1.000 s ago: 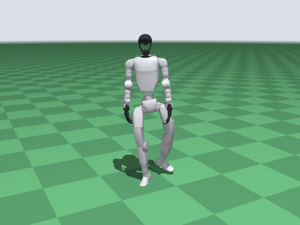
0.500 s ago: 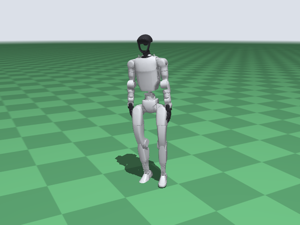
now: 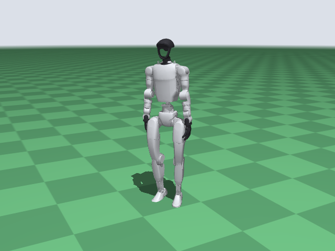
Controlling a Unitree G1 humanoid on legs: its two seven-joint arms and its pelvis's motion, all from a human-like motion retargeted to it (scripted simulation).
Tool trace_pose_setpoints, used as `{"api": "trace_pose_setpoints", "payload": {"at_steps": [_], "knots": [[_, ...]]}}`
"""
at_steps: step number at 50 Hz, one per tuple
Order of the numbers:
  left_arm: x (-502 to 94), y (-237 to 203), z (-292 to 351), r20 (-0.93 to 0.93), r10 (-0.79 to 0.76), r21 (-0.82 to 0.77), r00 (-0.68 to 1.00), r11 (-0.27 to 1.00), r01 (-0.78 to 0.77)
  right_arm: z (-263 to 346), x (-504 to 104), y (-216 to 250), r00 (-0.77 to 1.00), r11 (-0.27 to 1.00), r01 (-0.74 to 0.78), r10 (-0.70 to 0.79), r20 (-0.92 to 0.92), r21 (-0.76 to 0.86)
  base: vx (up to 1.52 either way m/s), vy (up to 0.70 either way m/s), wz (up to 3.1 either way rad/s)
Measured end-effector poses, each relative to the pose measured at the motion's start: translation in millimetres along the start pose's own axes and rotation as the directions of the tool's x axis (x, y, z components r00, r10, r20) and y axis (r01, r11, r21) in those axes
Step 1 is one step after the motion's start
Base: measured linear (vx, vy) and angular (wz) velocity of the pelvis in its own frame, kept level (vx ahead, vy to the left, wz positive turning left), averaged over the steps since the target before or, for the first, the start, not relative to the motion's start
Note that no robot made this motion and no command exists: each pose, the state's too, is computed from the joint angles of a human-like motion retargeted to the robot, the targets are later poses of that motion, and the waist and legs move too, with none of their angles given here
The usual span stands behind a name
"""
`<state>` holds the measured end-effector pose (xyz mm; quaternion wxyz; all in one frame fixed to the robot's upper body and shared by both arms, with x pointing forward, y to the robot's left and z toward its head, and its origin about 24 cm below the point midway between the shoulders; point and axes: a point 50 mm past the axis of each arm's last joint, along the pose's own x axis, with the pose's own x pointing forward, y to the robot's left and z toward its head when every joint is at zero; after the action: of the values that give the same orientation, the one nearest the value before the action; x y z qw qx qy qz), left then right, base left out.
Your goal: In place motions
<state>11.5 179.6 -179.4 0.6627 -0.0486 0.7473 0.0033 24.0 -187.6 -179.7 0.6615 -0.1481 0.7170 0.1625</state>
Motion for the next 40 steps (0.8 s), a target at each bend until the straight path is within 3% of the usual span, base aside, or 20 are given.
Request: {"api": "trace_pose_setpoints", "payload": {"at_steps": [8,26,40], "knots": [[1,-4,-3,-0.012,-0.016,0.011,1.000,1.000,0.016,10,-1,-2,0.999,1.000,0.012,-0.012,0.038,-0.005,0.07,-0.01,-0.03],[1,3,-13,-0.038,-0.005,-0.009,0.999,1.000,0.005,-24,2,9,0.996,0.999,-0.031,0.032,-0.087,0.023,0.02,-0.02,0.06],[-5,0,35,0.148,-0.019,0.006,0.989,1.000,0.019,-25,1,3,0.996,1.000,-0.019,0.020,-0.084,0.018,-0.14,-0.08,0.80]]}}
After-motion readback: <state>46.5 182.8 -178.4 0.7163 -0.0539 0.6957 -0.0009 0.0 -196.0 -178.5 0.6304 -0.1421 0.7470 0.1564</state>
